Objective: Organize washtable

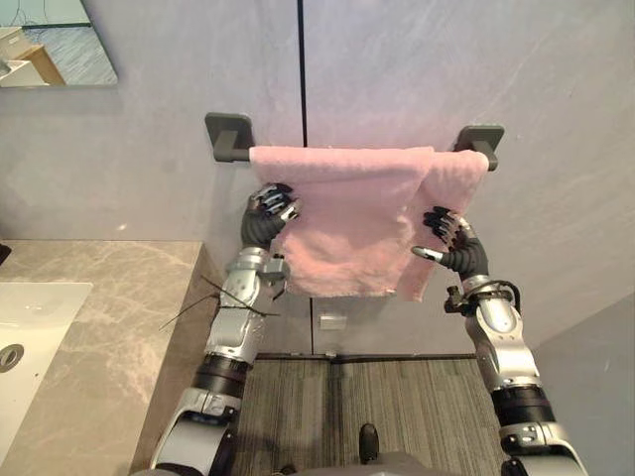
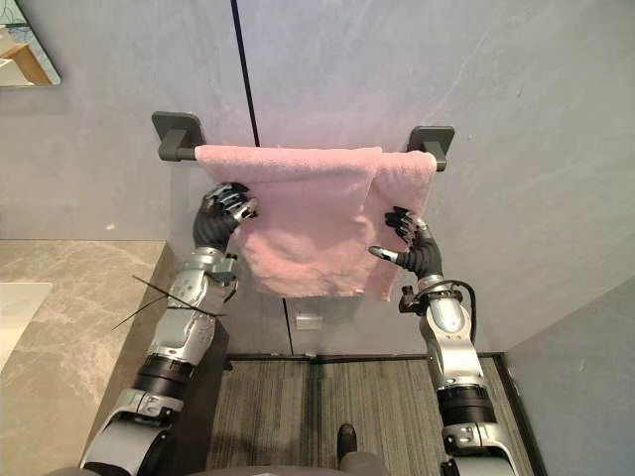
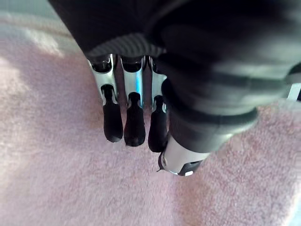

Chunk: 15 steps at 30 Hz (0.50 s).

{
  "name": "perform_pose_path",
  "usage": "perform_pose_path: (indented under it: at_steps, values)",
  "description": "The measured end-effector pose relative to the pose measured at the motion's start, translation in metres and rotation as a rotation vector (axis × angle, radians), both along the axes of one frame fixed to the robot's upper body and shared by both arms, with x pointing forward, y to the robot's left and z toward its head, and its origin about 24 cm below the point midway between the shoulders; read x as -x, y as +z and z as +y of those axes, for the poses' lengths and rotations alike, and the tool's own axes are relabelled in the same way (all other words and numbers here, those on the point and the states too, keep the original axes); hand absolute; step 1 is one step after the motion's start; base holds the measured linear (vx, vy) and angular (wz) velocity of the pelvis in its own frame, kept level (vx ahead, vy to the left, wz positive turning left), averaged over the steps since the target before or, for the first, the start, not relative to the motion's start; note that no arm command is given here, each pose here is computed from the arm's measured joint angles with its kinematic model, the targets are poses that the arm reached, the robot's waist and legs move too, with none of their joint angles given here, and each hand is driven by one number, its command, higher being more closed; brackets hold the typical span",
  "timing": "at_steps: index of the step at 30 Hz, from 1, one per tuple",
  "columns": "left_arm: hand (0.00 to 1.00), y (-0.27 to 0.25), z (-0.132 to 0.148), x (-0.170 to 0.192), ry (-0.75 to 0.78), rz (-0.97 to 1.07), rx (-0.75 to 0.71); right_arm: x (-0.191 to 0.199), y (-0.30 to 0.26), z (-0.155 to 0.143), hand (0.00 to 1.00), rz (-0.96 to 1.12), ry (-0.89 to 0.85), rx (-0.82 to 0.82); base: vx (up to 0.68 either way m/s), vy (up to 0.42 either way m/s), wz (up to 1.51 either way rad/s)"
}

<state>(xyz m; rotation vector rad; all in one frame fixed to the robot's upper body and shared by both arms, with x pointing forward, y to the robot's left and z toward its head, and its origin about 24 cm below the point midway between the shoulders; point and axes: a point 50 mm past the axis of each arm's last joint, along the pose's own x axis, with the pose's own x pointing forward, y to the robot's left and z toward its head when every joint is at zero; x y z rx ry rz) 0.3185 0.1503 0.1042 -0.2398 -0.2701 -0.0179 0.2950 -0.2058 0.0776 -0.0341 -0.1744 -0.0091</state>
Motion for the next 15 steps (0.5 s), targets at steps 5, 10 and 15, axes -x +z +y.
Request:
perform_pose_path:
  at_steps: [5, 10, 15]
  values:
    - [0.0, -0.013, 0.016, 0.016, 0.073, 0.029, 0.028, 0.012, -0.015, -0.009, 0.0, 0.038, -0.072, -0.047, 0.0, 0.0, 0.0]
    - [0.0, -0.024, 0.024, 0.049, 0.086, 0.02, 0.117, 0.036, -0.019, -0.014, 0.0, 0.026, -0.122, -0.081, 0.0, 0.0, 0.0]
    - [0.0, -0.043, 0.02, 0.078, 0.047, 0.06, 0.188, 0.057, -0.042, -0.02, 0.0, 0.107, -0.176, -0.113, -0.04, -0.01, 0.0]
